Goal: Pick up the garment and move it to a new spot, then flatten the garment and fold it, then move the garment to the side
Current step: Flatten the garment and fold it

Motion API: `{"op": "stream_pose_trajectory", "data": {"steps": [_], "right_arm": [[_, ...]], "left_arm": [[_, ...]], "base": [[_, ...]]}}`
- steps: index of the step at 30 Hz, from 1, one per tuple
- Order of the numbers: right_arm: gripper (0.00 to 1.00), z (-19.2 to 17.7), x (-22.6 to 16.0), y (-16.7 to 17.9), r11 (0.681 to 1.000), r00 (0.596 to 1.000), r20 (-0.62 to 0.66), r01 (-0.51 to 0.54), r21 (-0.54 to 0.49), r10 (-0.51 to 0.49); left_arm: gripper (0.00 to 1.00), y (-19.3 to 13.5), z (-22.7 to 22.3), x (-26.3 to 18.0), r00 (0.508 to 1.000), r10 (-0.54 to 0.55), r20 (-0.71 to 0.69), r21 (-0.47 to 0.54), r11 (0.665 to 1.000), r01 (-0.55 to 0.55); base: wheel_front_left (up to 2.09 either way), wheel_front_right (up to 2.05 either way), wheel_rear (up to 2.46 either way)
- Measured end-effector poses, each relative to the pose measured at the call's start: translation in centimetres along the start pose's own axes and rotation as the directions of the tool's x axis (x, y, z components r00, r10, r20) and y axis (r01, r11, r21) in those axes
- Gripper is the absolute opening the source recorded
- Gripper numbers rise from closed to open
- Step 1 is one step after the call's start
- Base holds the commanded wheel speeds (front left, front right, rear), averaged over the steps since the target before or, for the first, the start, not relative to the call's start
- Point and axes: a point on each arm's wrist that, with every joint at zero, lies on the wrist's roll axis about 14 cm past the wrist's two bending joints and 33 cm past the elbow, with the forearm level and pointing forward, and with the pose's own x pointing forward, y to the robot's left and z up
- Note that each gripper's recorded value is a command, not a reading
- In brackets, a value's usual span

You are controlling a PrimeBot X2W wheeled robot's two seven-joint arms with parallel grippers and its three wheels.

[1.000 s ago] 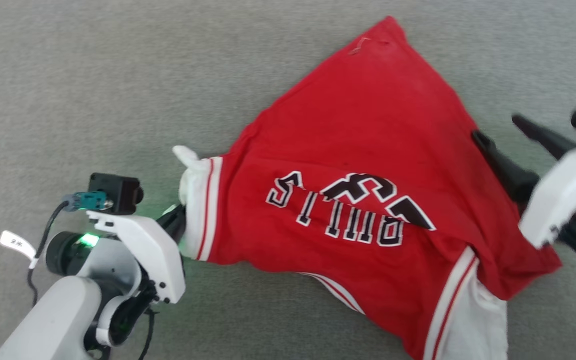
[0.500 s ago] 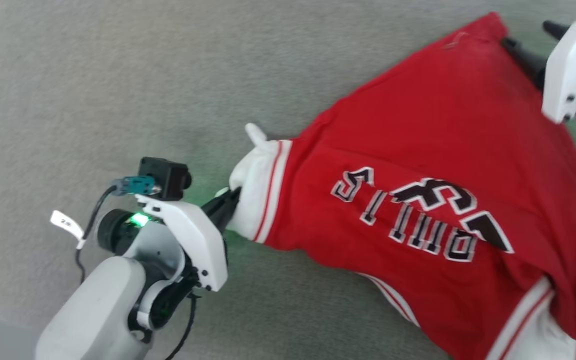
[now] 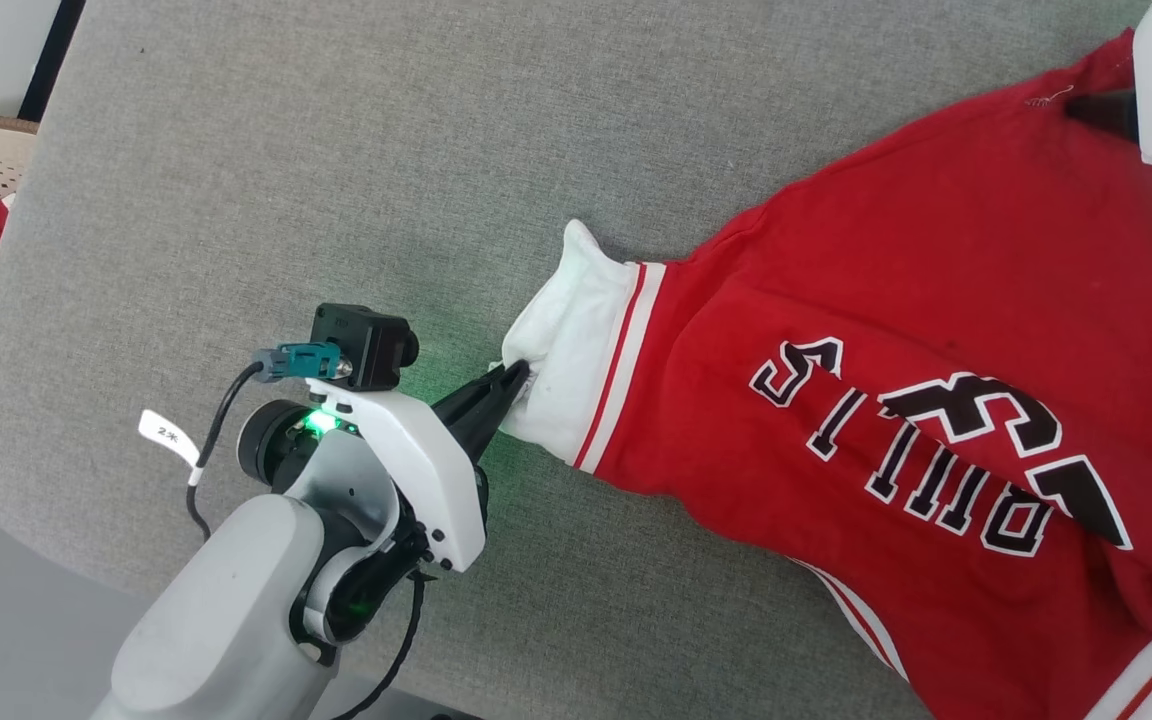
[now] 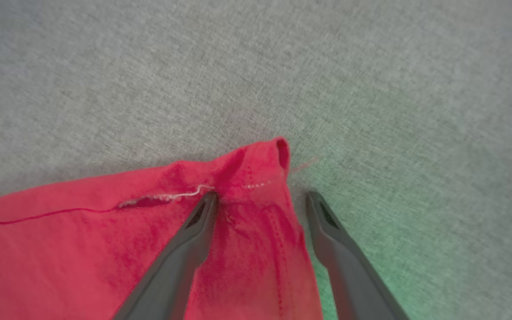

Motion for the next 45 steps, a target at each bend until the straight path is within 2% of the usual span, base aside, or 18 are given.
{"op": "stream_pose_trajectory", "data": {"steps": [1, 2, 6, 12, 17, 22, 33, 41, 45], "right_arm": [[0.34, 0.0, 0.0, 0.1, 1.000, 1.000, -0.012, -0.001, 0.000, 0.001], [0.00, -0.1, -0.1, 0.0, 1.000, 1.000, -0.016, -0.003, 0.005, 0.003], [0.00, -0.3, -0.4, 0.0, 1.000, 1.000, -0.022, 0.004, -0.006, -0.004], [0.00, 0.0, -2.5, -0.7, 1.000, 1.000, 0.022, 0.017, 0.000, -0.017], [0.00, 0.4, -5.8, -2.5, 0.998, 0.993, 0.106, 0.056, 0.011, -0.057], [0.00, 1.8, -10.3, -3.7, 0.996, 0.970, 0.229, 0.082, 0.024, -0.085], [0.00, 4.1, -21.0, -5.3, 0.990, 0.863, 0.485, 0.126, 0.069, -0.144], [0.00, 4.9, -27.6, -5.4, 0.981, 0.780, 0.597, 0.173, 0.084, -0.188], [0.00, 5.3, -30.7, -5.2, 0.976, 0.726, 0.656, 0.200, 0.090, -0.209]], "left_arm": [[0.00, 0.0, 0.0, 0.0, 1.000, 0.000, 0.000, 0.000, 1.000, 0.000], [0.00, 0.1, 0.0, 0.1, 1.000, 0.001, 0.002, -0.001, 1.000, -0.001], [0.00, 0.2, 0.1, 0.2, 1.000, 0.003, 0.003, 0.000, 1.000, -0.003], [0.00, 1.2, 2.3, 0.2, 0.999, 0.023, 0.022, 0.056, 0.998, -0.025], [0.00, 1.6, 6.9, 0.1, 0.997, 0.033, 0.076, 0.156, 0.987, -0.045], [0.00, 1.2, 13.0, -0.5, 0.990, 0.030, 0.140, 0.242, 0.968, -0.064], [0.00, -2.4, 27.3, -3.7, 0.940, -0.024, 0.341, 0.382, 0.917, -0.115], [0.00, -5.7, 34.5, -6.6, 0.890, -0.072, 0.451, 0.416, 0.899, -0.138], [0.00, -7.7, 37.1, -7.8, 0.868, -0.099, 0.487, 0.429, 0.892, -0.140]], "base": [[0.00, 0.00, 0.00], [0.00, 0.00, 0.00], [0.00, 0.00, 0.00], [0.00, 0.00, 0.00], [0.00, 0.00, 0.00], [0.00, 0.00, 0.00], [0.00, 0.00, 0.00], [0.00, 0.00, 0.00], [0.00, 0.00, 0.00]]}}
